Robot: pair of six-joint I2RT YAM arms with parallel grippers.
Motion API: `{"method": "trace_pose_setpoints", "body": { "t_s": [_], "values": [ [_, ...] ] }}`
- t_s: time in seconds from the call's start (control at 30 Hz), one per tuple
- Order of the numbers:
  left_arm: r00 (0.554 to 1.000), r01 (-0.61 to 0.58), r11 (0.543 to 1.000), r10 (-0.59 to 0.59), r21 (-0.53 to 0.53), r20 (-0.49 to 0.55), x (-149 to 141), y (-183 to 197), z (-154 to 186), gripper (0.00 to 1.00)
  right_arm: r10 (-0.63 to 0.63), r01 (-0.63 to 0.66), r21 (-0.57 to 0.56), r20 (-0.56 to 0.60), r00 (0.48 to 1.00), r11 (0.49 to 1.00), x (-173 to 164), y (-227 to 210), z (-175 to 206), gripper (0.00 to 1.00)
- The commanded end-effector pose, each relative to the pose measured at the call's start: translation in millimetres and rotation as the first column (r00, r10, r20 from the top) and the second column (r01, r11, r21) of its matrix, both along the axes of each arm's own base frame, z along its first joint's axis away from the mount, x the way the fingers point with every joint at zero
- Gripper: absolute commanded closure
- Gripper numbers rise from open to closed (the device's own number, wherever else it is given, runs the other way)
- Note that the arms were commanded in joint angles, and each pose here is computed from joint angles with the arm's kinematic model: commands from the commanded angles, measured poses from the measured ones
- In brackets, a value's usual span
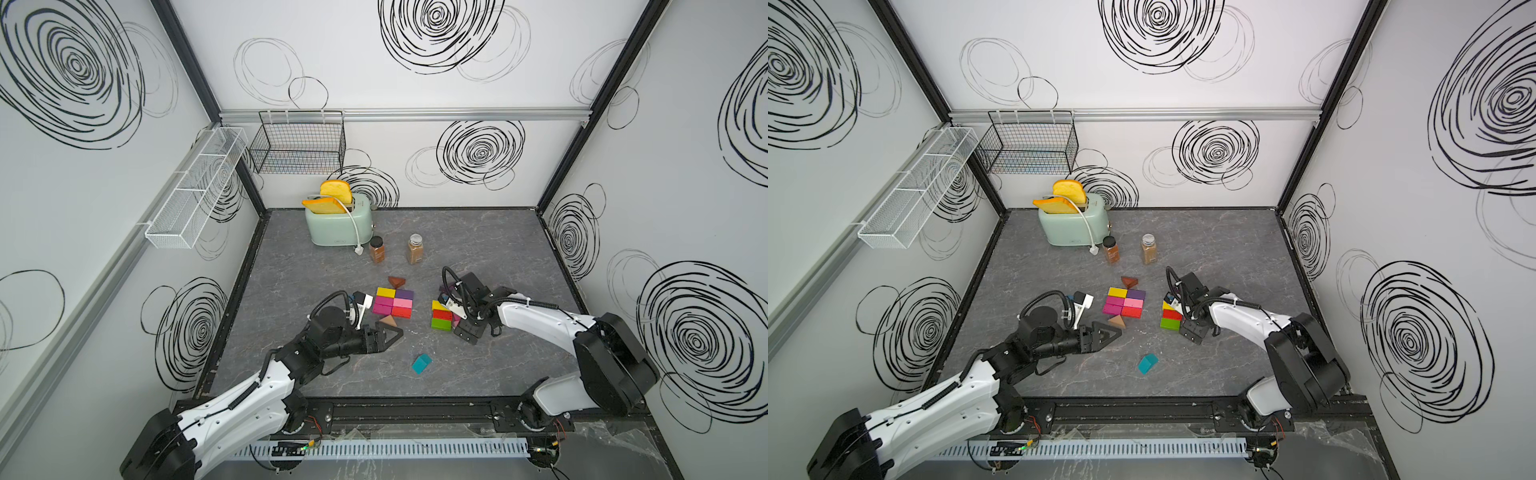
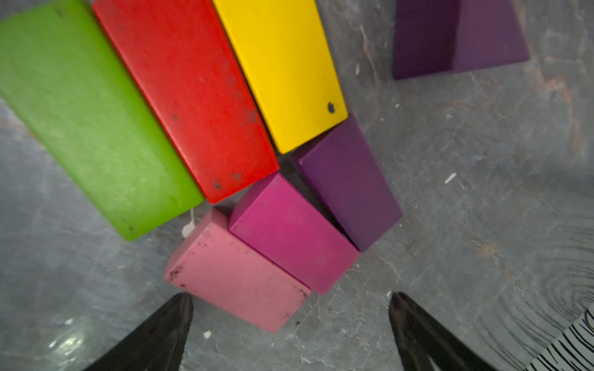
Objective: Assemble a piece of candy with building blocks
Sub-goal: Assemble the building blocks at the center of the board.
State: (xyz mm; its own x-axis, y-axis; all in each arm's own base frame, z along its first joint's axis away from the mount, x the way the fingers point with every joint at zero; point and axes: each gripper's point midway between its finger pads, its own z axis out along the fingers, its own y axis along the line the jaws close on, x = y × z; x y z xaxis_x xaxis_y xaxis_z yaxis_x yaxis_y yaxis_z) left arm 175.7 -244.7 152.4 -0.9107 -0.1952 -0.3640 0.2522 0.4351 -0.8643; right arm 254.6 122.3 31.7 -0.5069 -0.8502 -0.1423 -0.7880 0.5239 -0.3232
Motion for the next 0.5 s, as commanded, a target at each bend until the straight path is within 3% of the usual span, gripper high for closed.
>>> {"method": "trace_pose_setpoints", "body": {
  "t_s": [0.0,0.47],
  "values": [
    [0.999,0.006,0.998,-0.004,-0.054,0.041,3.0,-1.3,16.7,0.02,-0.024,0.024,0.004,0.049,0.999,1.000,7.9,-1.0,0.4,0.01],
    [0.999,-0.008,0.998,0.010,-0.061,0.041,4.4,2.3,16.7,0.02,-0.044,0.041,0.033,0.088,0.995,0.999,13.9,0.6,5.6,0.01]
  ]
}}
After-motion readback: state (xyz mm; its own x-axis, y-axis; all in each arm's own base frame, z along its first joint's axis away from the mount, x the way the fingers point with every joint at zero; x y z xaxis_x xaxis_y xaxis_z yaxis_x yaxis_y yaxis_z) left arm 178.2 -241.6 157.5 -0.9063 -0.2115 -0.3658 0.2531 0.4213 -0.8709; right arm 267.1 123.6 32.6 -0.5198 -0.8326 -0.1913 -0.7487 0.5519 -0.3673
